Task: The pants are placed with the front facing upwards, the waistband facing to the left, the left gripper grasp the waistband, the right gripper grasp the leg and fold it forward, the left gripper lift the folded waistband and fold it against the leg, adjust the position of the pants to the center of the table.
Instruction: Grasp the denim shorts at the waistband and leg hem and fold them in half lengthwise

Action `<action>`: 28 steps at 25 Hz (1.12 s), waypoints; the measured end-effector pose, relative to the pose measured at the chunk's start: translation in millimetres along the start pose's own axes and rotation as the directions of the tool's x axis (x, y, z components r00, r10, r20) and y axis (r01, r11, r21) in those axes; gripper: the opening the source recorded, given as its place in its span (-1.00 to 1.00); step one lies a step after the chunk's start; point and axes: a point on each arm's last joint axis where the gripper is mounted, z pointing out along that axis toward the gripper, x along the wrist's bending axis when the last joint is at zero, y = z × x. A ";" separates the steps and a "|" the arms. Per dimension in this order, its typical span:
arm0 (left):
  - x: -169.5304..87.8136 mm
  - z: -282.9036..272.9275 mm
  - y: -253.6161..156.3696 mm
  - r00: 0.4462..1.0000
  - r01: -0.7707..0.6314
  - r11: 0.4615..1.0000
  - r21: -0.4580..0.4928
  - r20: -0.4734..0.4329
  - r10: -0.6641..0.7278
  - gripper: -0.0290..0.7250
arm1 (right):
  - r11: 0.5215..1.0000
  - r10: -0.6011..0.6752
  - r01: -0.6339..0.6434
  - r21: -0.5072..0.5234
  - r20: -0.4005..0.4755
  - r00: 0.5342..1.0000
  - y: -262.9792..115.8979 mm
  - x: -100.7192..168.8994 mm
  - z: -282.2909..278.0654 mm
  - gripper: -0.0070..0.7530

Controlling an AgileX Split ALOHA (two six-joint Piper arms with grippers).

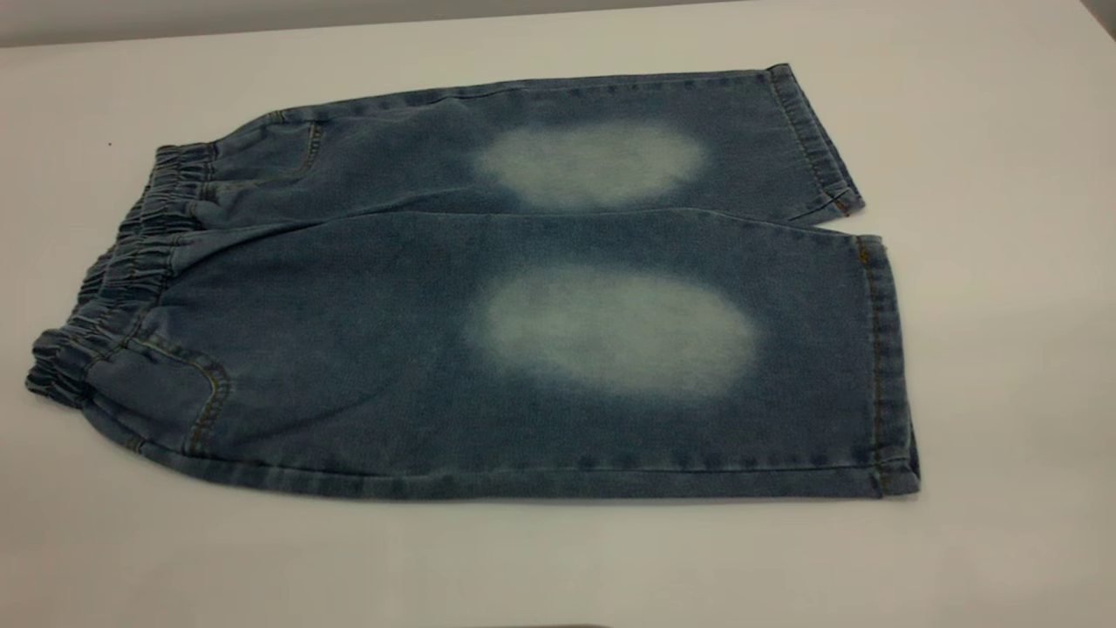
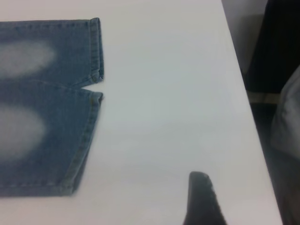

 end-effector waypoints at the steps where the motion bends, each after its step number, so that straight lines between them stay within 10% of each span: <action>1: 0.0 -0.5 0.6 1.000 0.004 1.000 -0.004 0.000 -0.004 0.59 | 1.000 0.004 -0.004 0.020 -0.007 1.000 1.8 1.3 2.1 0.01; 14: 9.0 84.6 84.1 0.985 0.172 0.960 0.222 -0.030 -0.169 0.59 | 0.963 -0.025 0.080 0.259 -0.208 0.978 69.5 37.7 103.1 0.17; 28: 14.2 229.4 71.4 0.964 0.265 0.802 0.535 -0.124 -0.236 0.59 | 0.861 0.183 0.016 0.509 -0.338 0.923 53.8 62.4 203.6 0.27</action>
